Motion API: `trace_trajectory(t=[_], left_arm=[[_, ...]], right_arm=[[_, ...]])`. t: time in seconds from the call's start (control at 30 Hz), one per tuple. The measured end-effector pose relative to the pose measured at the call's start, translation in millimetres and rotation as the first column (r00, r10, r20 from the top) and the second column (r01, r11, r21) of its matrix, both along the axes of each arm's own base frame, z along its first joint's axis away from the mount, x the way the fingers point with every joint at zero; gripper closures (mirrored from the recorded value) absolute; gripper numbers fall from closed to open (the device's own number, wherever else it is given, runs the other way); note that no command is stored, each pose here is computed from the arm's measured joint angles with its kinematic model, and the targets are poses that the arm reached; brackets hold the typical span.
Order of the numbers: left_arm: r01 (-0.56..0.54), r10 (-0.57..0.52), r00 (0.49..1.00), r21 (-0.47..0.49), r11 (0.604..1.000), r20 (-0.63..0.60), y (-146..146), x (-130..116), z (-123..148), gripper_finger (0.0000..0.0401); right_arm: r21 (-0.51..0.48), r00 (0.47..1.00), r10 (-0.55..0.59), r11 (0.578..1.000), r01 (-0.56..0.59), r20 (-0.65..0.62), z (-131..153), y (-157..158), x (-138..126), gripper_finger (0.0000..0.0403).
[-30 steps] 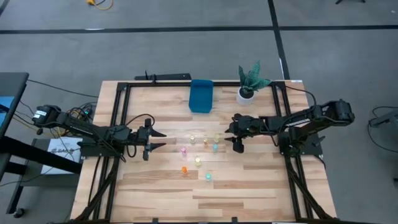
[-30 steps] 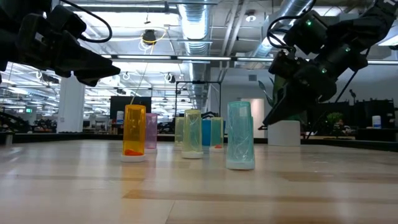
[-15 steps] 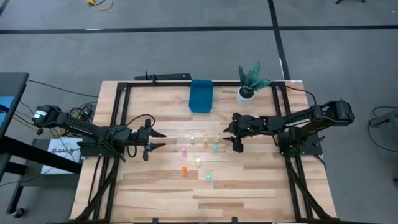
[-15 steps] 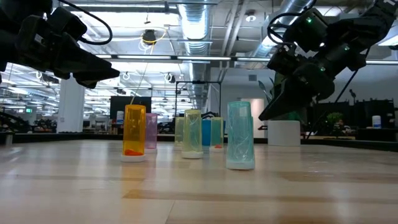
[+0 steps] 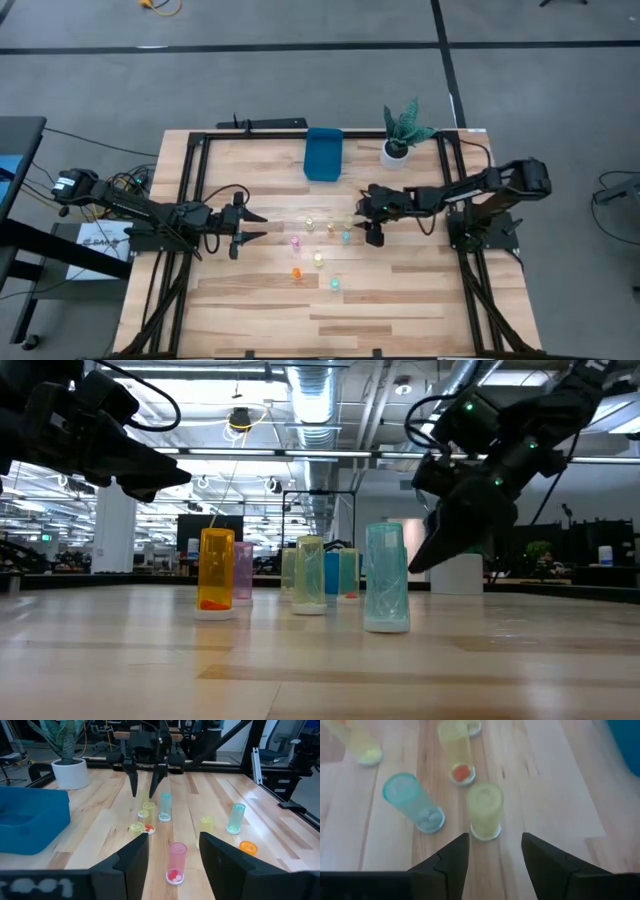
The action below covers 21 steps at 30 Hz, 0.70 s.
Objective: Pick and place pill bottles into a basket
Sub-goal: Put the yellow pill bottle into the blue container
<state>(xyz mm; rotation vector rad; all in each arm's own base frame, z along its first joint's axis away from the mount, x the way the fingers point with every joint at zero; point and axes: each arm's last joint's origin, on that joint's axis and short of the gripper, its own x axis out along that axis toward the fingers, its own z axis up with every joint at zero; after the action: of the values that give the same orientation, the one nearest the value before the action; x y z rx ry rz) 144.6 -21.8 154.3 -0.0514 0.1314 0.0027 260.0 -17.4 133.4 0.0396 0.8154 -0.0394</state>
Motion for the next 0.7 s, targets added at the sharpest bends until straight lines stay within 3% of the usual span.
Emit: trace_trajectory(t=[0.4, 0.7], left_arm=[[0.011, -0.011, 1.0, -0.025, 1.0, -0.007, 0, 0, -1, 0.0236], [0.017, -0.017, 1.0, -0.027, 0.999, -0.007, -1, 0, -1, 0.0236]], right_arm=[[-0.023, 0.999, 0.029, 0.999, -0.03, -0.019, -1, -1, 21, 0.0192], [-0.035, 0.999, 0.044, 0.998, -0.045, -0.025, 1, -1, 23, 0.02]])
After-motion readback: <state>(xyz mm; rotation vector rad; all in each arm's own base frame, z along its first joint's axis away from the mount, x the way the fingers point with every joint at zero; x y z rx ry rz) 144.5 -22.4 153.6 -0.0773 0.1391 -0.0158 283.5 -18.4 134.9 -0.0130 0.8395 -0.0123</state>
